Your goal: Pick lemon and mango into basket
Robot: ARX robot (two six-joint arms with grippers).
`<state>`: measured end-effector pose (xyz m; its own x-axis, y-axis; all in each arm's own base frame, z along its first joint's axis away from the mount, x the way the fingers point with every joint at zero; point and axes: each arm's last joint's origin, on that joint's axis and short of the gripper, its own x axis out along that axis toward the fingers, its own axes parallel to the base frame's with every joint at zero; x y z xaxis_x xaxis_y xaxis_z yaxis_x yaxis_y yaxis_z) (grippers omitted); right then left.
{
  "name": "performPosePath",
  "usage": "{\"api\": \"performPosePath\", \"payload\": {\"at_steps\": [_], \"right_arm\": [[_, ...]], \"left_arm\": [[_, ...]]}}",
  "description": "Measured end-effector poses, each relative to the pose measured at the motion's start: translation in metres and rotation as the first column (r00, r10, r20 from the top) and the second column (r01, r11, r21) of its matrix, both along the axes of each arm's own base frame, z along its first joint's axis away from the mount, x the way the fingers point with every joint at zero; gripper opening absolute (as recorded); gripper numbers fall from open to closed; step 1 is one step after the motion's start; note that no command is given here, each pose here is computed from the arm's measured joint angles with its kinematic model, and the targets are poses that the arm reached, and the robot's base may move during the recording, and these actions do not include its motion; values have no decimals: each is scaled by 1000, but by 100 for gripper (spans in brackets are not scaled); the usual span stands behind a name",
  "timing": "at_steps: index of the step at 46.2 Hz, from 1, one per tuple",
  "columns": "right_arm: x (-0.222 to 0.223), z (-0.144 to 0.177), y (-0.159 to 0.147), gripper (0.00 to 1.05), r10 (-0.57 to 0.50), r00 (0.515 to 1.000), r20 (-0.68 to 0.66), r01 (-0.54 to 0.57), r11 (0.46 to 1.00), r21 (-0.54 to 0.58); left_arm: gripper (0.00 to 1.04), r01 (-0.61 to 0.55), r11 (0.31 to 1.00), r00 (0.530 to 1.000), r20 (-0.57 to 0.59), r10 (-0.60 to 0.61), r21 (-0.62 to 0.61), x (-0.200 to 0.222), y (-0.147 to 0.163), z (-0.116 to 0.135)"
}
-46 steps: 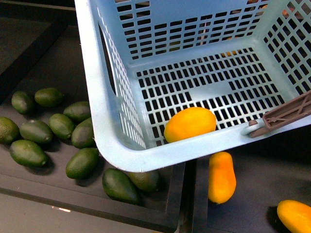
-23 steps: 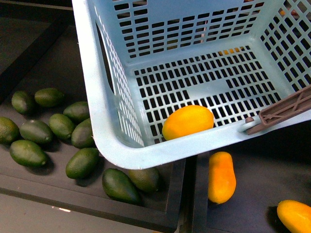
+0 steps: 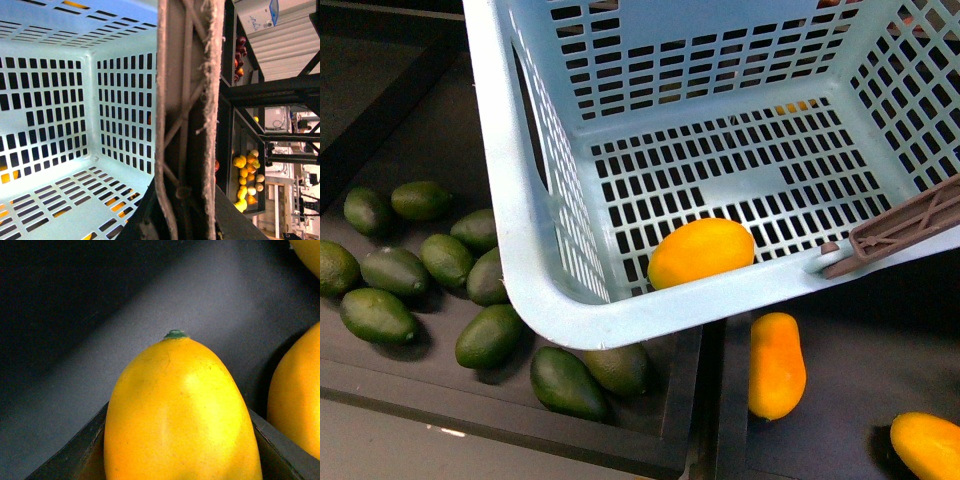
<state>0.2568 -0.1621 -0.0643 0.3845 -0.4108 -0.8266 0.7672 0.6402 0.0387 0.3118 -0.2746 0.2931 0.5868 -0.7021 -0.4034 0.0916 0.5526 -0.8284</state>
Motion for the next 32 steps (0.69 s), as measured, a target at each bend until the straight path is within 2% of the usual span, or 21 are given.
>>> {"api": "performPosePath", "payload": {"at_steps": [10,13,19,24,32], "right_arm": [[-16,30,-11,60,-28,997,78,27,1000,11],[-20,49,-11,60,12,995,100,-8,999,-39],[-29,88,-4,60,126,979,159,-120,992,-45],[-37,138,5,60,233,941,246,-218,972,-85],[-43,211,20,60,322,860,396,-271,946,-181]], "left_arm": [[6,1,1000,1000,-1,-1,-1,0,0,0],[6,0,1000,1000,0,0,0,0,0,0],[6,0,1000,1000,-1,0,-1,0,0,0],[6,1,1000,1000,-1,-1,-1,0,0,0],[6,-2,1000,1000,1,2,1,0,0,0]]}}
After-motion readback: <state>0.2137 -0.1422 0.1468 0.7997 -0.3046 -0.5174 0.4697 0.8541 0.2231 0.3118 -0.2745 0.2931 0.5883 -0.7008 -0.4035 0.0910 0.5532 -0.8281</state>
